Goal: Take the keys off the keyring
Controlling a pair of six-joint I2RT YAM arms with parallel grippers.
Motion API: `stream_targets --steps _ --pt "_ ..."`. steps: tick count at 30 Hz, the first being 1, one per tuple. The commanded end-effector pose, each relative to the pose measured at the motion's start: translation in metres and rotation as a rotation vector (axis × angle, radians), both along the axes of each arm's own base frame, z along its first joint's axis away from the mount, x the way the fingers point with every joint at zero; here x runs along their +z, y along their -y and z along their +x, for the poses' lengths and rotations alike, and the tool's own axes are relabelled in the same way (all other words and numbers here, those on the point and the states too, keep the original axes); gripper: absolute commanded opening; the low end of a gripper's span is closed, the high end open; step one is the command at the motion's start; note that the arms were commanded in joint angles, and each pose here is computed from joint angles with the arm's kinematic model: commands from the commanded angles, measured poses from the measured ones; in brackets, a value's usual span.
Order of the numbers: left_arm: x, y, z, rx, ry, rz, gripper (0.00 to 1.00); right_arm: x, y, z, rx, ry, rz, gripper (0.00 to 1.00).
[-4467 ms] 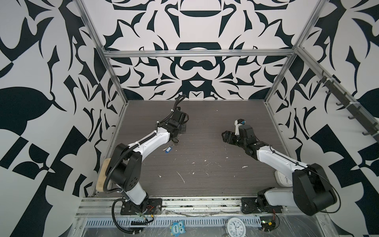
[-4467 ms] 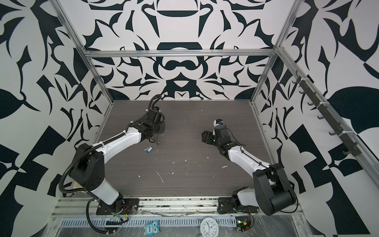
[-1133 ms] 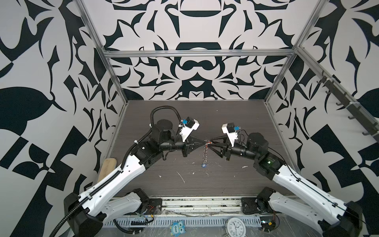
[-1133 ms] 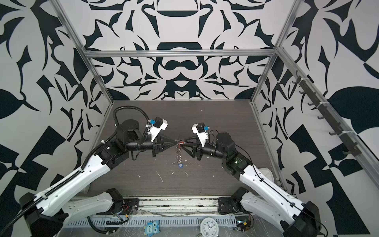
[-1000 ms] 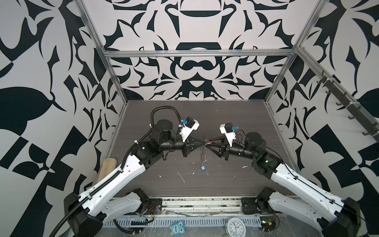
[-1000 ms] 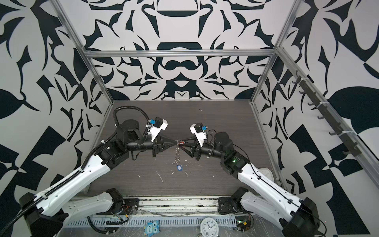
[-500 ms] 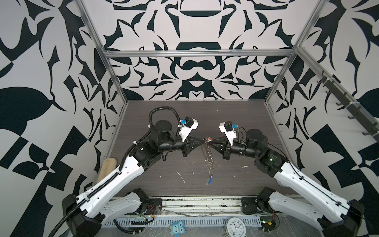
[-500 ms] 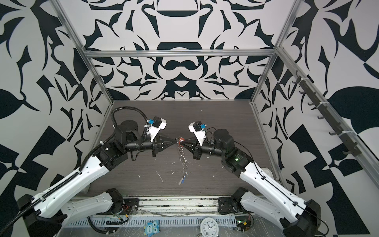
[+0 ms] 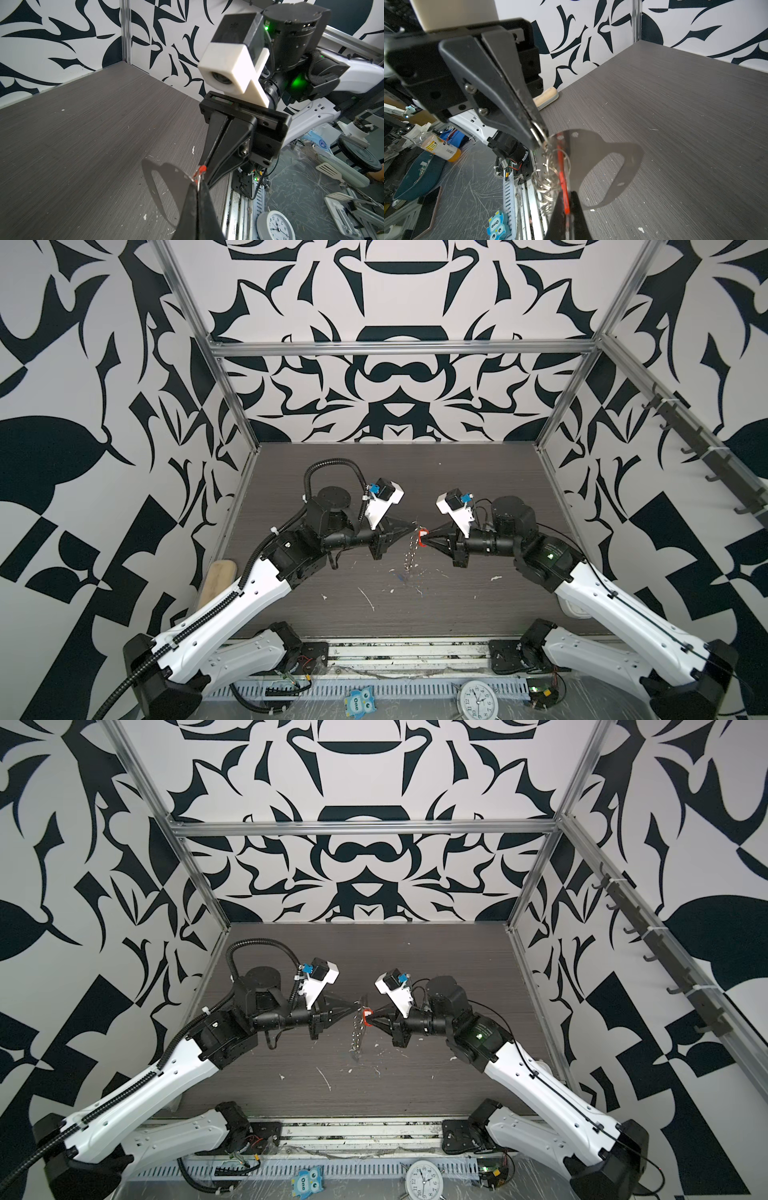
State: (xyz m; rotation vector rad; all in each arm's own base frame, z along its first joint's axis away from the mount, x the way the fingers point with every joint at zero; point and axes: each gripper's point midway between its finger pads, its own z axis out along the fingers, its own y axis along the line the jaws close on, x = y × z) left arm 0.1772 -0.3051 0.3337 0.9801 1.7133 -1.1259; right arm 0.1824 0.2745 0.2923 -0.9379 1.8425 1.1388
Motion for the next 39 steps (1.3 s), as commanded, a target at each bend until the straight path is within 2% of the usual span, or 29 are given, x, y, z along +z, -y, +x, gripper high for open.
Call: stream_targets --steps 1,15,24,29,39 --pt "0.038 -0.006 -0.002 0.021 0.093 -0.067 0.0 0.006 0.001 -0.002 0.01 0.013 0.004 0.0" --pt "0.043 -0.002 -0.008 0.065 0.115 -0.05 0.0 0.008 0.003 0.011 -0.064 0.041 0.04 0.0" --pt "0.038 0.0 0.0 0.22 0.219 0.003 0.0 0.007 0.001 0.023 -0.108 0.054 0.057 0.0" --pt "0.04 -0.003 0.007 0.29 0.236 0.014 0.0 0.007 -0.002 0.029 -0.12 0.057 0.066 0.0" --pt "0.036 -0.003 0.009 0.325 0.238 0.032 0.0 0.005 -0.005 0.035 -0.127 0.056 0.061 0.0"
